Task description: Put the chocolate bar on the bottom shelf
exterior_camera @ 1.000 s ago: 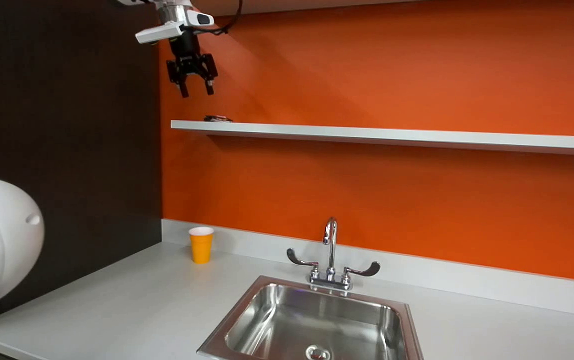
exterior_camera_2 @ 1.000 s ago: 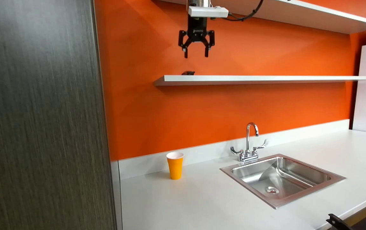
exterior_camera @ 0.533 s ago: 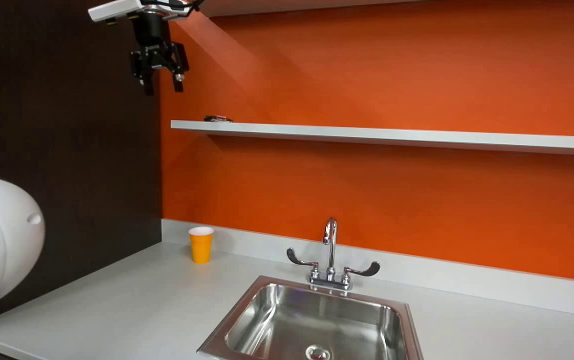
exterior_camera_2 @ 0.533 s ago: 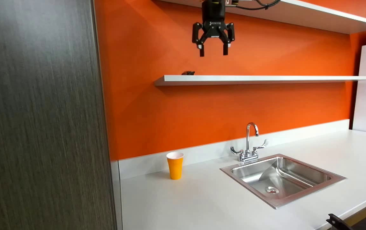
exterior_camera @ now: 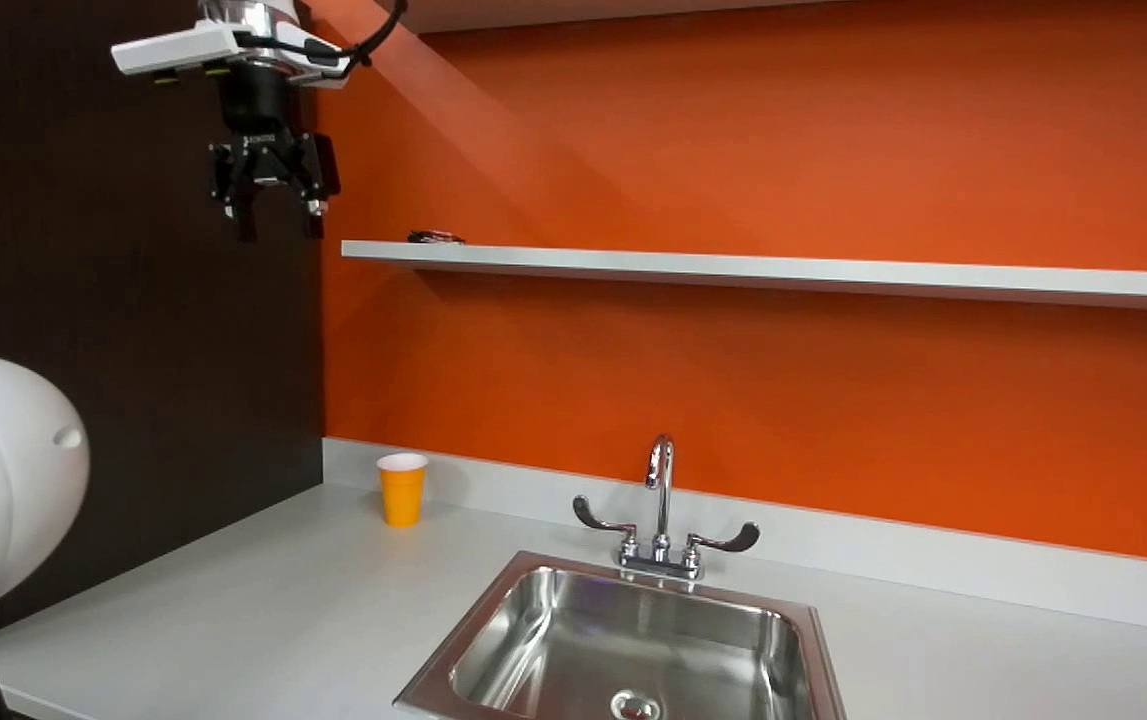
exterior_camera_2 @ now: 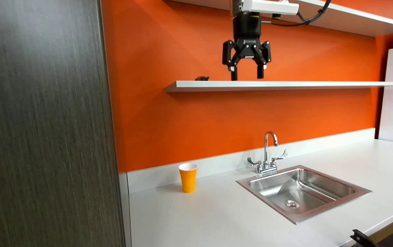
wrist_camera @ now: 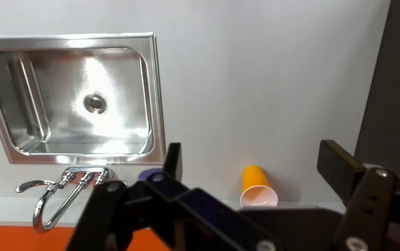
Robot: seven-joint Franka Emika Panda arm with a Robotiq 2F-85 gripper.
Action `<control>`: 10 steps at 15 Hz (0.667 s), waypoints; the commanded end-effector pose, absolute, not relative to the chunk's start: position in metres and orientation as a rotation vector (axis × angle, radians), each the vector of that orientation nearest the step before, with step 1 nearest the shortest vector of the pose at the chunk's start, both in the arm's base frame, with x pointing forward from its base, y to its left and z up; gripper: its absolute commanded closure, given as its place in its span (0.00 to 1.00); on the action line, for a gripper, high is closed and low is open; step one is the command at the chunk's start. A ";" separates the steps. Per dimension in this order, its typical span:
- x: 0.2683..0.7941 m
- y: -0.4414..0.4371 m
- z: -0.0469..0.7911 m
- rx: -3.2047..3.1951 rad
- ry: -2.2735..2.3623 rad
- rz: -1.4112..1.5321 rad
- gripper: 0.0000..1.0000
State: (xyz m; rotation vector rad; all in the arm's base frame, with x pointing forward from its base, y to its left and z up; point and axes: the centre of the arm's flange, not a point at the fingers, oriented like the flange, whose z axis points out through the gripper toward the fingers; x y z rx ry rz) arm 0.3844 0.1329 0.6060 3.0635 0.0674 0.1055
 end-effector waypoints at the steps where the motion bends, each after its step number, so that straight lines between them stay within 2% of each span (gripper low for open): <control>1: 0.366 0.119 0.566 3.109 0.172 0.168 0.00; 10: 0.382 0.102 0.486 3.127 0.181 0.136 0.00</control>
